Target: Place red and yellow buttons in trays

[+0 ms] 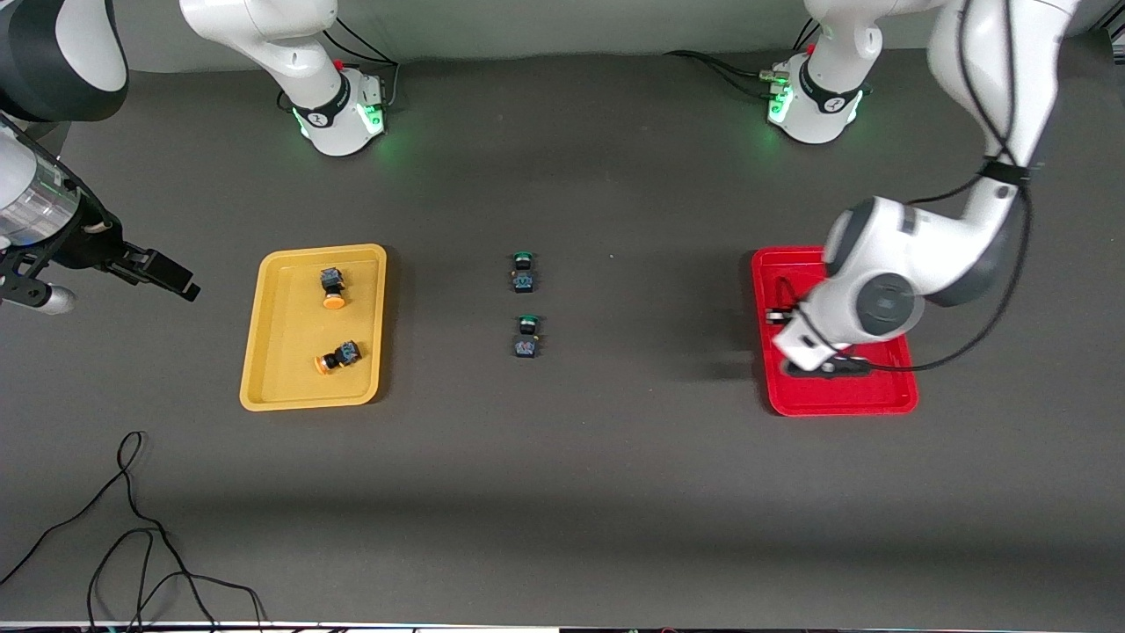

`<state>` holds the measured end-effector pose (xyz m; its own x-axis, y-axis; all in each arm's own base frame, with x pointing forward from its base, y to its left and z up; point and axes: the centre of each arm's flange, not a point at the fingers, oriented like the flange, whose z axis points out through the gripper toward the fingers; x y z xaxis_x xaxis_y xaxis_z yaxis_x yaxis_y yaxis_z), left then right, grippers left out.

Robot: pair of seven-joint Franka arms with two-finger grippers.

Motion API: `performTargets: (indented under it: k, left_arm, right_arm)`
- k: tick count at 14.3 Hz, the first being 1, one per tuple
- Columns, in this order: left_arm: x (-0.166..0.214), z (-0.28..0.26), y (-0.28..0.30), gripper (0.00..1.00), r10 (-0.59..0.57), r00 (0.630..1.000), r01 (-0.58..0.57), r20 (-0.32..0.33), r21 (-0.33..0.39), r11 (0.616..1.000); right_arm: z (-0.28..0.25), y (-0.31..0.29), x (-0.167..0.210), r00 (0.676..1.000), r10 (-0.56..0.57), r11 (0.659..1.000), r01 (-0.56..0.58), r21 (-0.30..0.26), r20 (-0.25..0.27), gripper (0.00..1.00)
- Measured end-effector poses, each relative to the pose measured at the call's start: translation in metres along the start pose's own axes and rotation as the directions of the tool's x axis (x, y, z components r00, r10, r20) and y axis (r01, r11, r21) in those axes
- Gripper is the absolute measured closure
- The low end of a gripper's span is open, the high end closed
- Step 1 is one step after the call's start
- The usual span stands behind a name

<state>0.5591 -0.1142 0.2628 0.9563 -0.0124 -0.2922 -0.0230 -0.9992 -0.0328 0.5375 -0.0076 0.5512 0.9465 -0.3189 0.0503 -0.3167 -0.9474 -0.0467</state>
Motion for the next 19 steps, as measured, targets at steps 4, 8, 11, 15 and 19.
performTargets:
  k: [4, 8, 11, 15, 19]
  left_arm:
    - [-0.013, 0.057, -0.03, 0.67, 0.021, 0.999, -0.023, -0.034, -0.043, 0.999]
    - [-0.022, 0.069, -0.015, 0.62, 0.029, 0.999, -0.031, -0.036, -0.066, 0.997]
    - [-0.02, 0.059, -0.016, 0.29, 0.014, 0.999, -0.017, -0.044, -0.077, 0.997]
    - [-0.018, 0.002, -0.023, 0.0, 0.0, 0.997, -0.004, -0.076, -0.047, 0.999]
    - [-0.042, -0.114, -0.034, 0.0, -0.028, 0.99, 0.031, -0.14, 0.02, 0.999]
  right_arm:
    - [-0.011, -0.01, -0.004, 1.0, -0.021, 1.0, 0.021, -0.001, 0.002, 0.0]
    - [-0.012, -0.011, -0.004, 1.0, -0.023, 1.0, 0.023, -0.001, 0.0, 0.0]
    - [-0.015, -0.011, -0.003, 1.0, -0.023, 1.0, 0.023, 0.002, -0.007, 0.0]
    - [-0.018, -0.011, -0.002, 1.0, -0.021, 1.0, 0.021, 0.003, -0.012, 0.0]
    - [-0.023, -0.011, -0.001, 1.0, -0.021, 1.0, 0.022, 0.005, -0.018, 0.0]
